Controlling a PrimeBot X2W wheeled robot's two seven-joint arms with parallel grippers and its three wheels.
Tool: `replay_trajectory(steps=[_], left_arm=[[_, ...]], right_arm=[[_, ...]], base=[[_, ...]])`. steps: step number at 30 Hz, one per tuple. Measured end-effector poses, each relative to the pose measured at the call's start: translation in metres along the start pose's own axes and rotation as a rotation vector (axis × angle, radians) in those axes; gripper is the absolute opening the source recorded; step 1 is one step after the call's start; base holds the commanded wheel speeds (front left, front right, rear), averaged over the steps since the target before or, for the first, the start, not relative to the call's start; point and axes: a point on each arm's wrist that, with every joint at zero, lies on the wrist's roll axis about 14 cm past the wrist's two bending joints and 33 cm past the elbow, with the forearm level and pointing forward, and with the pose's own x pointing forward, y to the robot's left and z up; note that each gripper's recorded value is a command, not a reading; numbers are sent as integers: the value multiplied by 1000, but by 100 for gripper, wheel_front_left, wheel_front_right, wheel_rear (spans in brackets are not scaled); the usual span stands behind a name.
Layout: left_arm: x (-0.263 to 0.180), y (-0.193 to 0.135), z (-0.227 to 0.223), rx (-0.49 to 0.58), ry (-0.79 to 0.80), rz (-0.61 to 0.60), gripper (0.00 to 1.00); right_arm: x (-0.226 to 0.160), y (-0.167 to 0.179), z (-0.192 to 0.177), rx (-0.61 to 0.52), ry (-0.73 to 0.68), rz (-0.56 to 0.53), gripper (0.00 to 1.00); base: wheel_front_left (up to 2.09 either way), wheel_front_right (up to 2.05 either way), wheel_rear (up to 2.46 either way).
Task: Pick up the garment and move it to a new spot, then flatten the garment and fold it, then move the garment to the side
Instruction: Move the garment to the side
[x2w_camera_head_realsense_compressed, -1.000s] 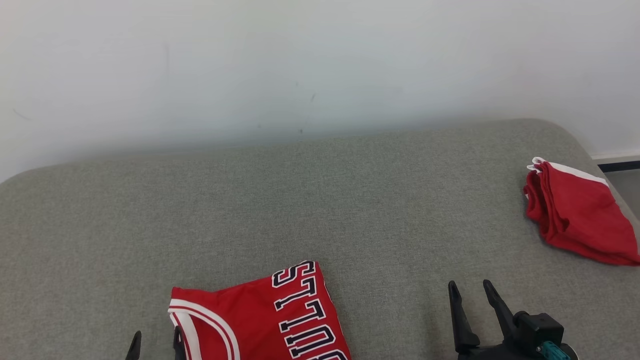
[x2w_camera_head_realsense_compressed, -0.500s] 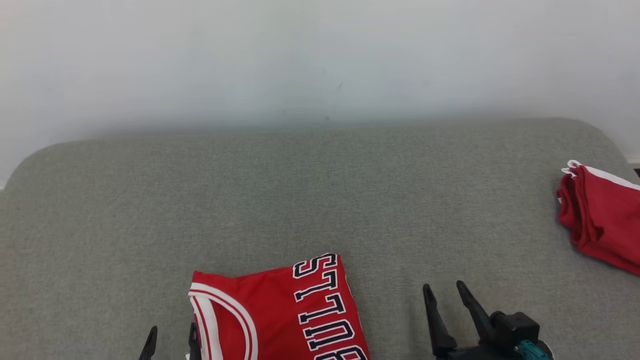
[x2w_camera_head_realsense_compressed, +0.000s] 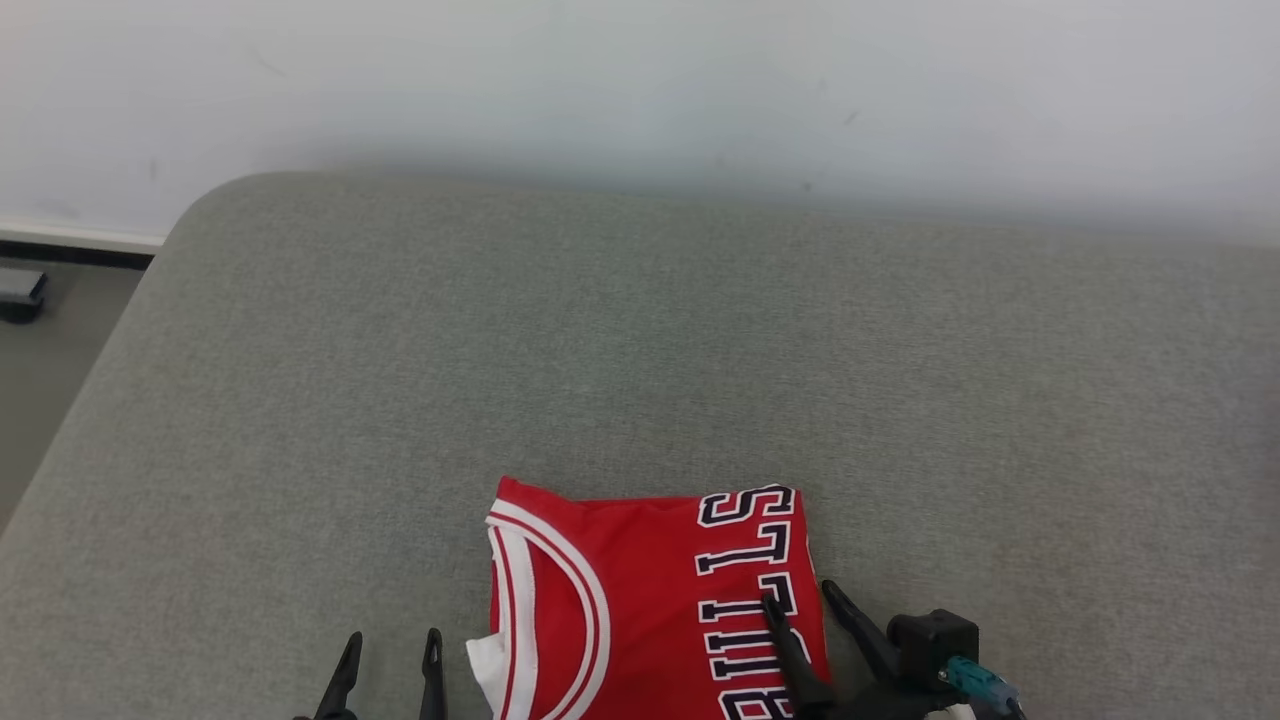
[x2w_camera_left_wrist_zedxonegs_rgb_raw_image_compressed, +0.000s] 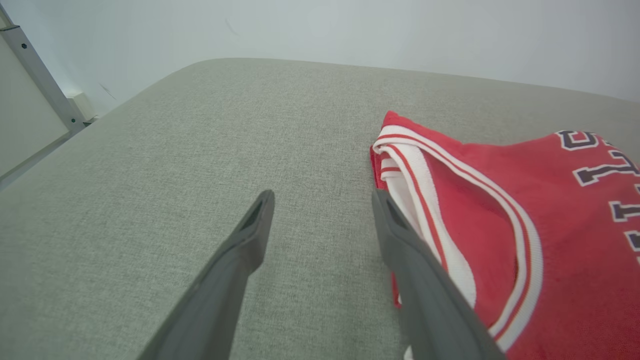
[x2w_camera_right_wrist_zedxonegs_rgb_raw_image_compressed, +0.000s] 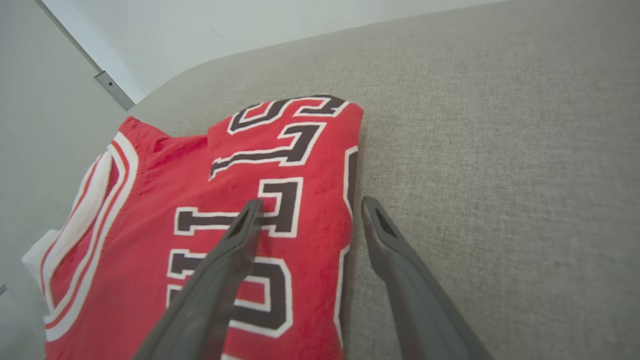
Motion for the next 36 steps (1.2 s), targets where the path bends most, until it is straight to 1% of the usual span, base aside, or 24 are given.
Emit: replay_trajectory(steps=[4, 5, 6, 10, 15, 20, 23, 29, 33, 35, 36], left_arm=[[-7, 13, -4, -3, 13, 44, 100], [-8, 16, -5, -3, 17, 53, 100], [-9, 18, -6, -3, 21, 60, 100], [-9, 22, -10, -1, 36, 74, 100], [-2, 16, -11, 7, 39, 45, 100], [12, -2, -11, 12, 42, -19, 100], [24, -24, -10, 15, 37, -88, 100], [49, -80, -2, 20, 15, -252, 100], [58, -124, -2, 22, 17, -376, 100], [62, -149, -3, 24, 18, -446, 100], [62, -166, -2, 28, 16, -499, 100]], right_arm=[[13, 4, -14, 0, 61, 21, 100], [16, 6, -16, 1, 73, 29, 59], [19, 8, -19, 5, 83, 36, 0], [25, 6, -23, 24, 100, 33, 0], [22, -5, -19, 45, 82, -8, 0], [6, -38, -8, 64, 36, -112, 0], [-13, -64, -3, 77, 9, -198, 0], [-63, -111, 4, 105, -51, -378, 0], [-99, -136, 8, 121, -93, -494, 0], [-119, -148, 9, 132, -114, -552, 0], [-131, -156, 11, 145, -133, -592, 0]], base=[[0, 0, 0], [0, 0, 0], [0, 0, 0], [0, 0, 0], [0, 0, 0], [0, 0, 0], [0, 0, 0], [0, 0, 0], [0, 0, 0], [0, 0, 0], [0, 0, 0]])
